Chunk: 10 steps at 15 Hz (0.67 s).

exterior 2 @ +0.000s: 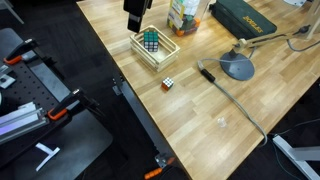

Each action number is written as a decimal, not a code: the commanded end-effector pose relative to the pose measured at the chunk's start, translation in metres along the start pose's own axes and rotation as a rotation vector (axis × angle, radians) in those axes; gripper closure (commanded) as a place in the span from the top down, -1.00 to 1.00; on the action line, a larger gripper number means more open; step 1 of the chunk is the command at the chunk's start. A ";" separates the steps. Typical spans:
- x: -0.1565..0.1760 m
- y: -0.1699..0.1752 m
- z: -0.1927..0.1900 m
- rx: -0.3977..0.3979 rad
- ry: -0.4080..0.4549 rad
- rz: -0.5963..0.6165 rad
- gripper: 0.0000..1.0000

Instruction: Place the small Rubik's cube inside the wooden box

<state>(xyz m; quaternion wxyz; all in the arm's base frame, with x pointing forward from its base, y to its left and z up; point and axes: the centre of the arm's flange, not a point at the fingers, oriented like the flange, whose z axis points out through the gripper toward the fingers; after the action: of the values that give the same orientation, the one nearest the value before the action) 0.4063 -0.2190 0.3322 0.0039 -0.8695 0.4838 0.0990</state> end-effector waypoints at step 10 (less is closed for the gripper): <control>0.069 -0.017 0.034 0.014 -0.060 0.164 1.00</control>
<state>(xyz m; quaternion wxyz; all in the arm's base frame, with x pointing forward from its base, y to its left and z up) 0.4275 -0.2448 0.3046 0.0020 -0.8442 0.5267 0.0998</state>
